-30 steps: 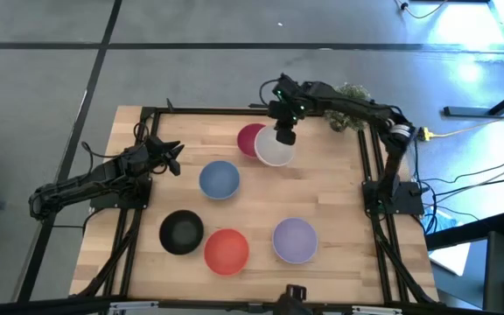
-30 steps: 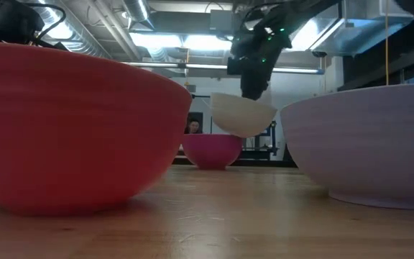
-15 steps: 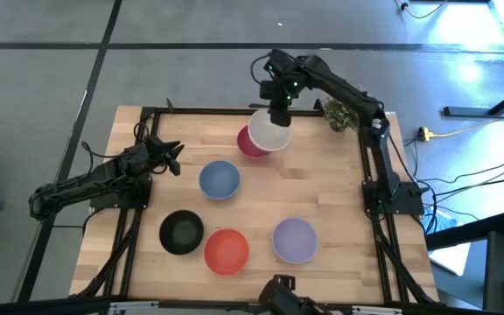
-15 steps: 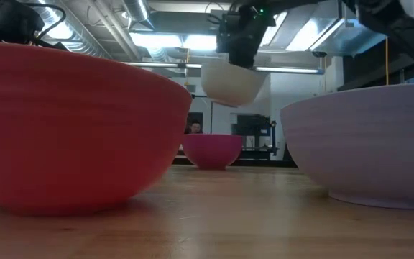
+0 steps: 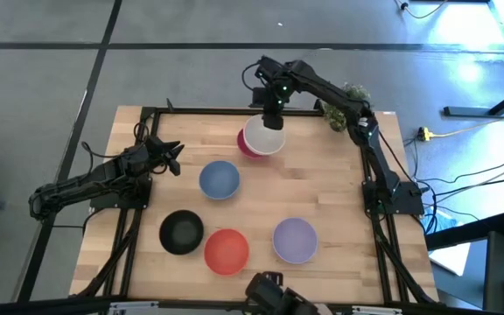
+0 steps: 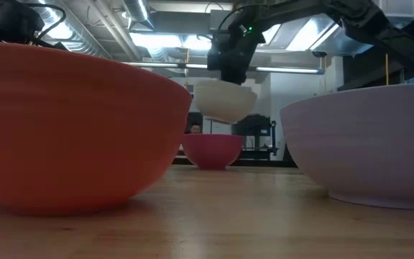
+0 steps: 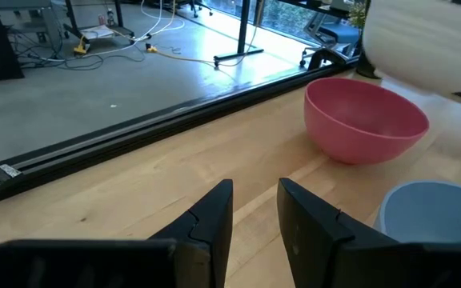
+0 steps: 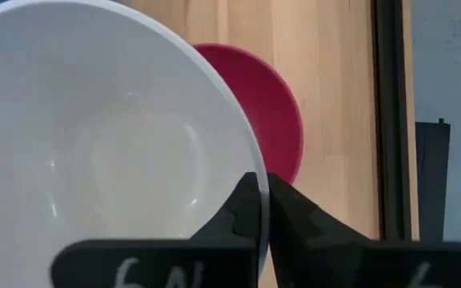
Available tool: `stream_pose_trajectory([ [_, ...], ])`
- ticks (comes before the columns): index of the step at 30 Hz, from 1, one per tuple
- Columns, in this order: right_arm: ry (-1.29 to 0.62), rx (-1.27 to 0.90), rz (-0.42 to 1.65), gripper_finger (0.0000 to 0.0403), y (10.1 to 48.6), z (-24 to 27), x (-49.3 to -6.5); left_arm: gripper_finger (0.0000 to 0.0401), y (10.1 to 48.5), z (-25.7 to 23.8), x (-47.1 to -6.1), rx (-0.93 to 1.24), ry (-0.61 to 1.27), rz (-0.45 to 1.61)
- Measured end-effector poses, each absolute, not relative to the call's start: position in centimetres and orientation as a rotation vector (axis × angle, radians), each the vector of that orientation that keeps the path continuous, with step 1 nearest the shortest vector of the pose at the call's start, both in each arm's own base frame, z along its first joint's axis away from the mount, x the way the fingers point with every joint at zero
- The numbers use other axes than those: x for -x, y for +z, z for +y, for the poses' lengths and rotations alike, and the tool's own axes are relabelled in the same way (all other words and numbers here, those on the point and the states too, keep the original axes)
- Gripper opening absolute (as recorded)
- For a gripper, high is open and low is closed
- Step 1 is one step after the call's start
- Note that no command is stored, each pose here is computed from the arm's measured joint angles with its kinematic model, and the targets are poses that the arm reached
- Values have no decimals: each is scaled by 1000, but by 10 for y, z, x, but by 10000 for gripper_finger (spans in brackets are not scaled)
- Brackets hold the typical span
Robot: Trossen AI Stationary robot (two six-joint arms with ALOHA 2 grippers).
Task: Nest bowls inside each other
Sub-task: Stack the white bowl on top of the pink bowl
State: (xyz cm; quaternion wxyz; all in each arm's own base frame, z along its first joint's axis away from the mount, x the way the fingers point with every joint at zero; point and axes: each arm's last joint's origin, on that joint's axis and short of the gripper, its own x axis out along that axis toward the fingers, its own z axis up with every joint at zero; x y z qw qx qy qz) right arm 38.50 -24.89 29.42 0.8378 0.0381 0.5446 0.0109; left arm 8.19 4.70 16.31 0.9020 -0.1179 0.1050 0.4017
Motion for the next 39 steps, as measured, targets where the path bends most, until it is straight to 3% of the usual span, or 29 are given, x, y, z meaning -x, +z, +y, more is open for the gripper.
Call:
stream_pose_trajectory([
  [39,43,-78,1161,9,236,-268,-412,95,163,47,-82,244,831,218],
])
